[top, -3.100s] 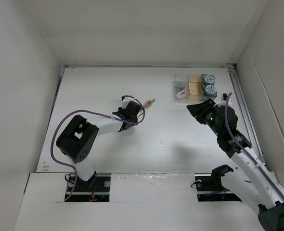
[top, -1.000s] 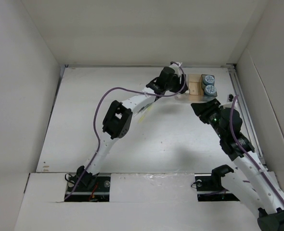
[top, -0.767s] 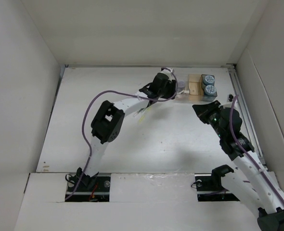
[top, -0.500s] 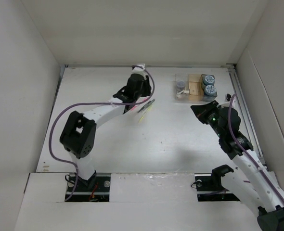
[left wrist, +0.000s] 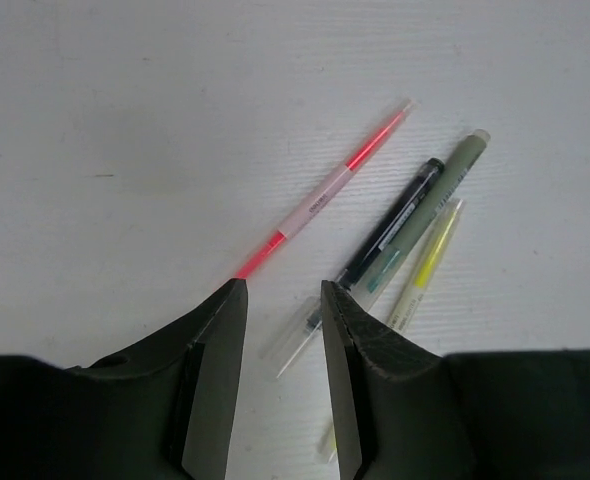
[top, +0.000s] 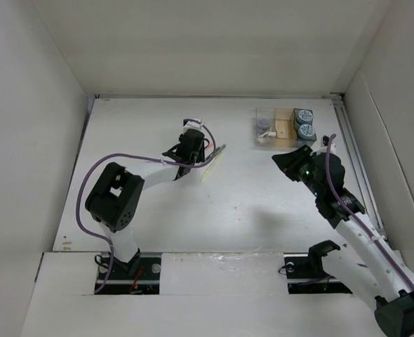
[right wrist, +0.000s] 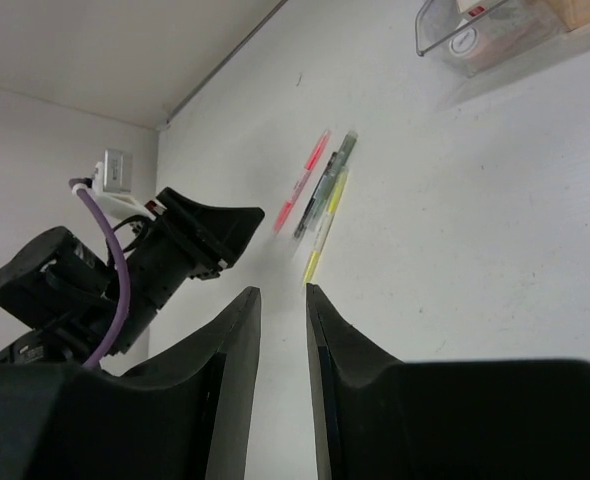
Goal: Sort the stationery into containers
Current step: Pick up the pen from the center of the board.
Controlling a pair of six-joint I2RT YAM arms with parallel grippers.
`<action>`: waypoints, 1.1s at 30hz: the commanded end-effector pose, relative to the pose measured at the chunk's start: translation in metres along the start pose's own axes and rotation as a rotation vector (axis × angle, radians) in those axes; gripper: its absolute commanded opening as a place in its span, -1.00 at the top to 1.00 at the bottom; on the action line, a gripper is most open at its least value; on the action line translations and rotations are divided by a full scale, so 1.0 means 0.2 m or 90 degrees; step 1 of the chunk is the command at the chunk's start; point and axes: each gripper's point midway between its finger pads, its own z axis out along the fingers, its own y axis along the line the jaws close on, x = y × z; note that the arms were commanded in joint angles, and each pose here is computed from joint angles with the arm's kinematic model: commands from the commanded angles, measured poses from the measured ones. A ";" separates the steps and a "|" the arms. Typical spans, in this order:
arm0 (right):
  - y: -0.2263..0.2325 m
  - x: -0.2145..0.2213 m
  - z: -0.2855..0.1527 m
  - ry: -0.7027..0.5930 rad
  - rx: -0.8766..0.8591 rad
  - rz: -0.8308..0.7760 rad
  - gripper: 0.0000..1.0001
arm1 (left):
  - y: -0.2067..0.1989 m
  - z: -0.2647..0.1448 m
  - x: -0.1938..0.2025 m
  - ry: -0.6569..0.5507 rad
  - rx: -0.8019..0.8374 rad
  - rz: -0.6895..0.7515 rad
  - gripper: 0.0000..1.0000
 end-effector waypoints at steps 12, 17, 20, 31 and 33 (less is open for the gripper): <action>0.09 -0.04 0.01 -0.010 -0.047 -0.007 0.40 | 0.05 0.19 0.04 0.012 -0.061 0.054 0.35; 0.08 -0.03 0.03 -0.006 -0.043 -0.007 0.40 | 0.08 0.22 0.05 0.017 -0.068 0.053 0.52; 0.08 -0.03 0.03 -0.006 -0.043 -0.007 0.40 | 0.07 0.23 0.08 0.025 -0.065 0.054 0.68; 0.09 -0.03 0.04 -0.002 -0.046 -0.007 0.32 | 0.07 0.24 0.10 0.040 -0.063 0.059 0.74; 0.09 -0.03 0.04 -0.002 -0.046 -0.007 0.32 | 0.08 0.25 0.12 0.052 -0.067 0.064 0.61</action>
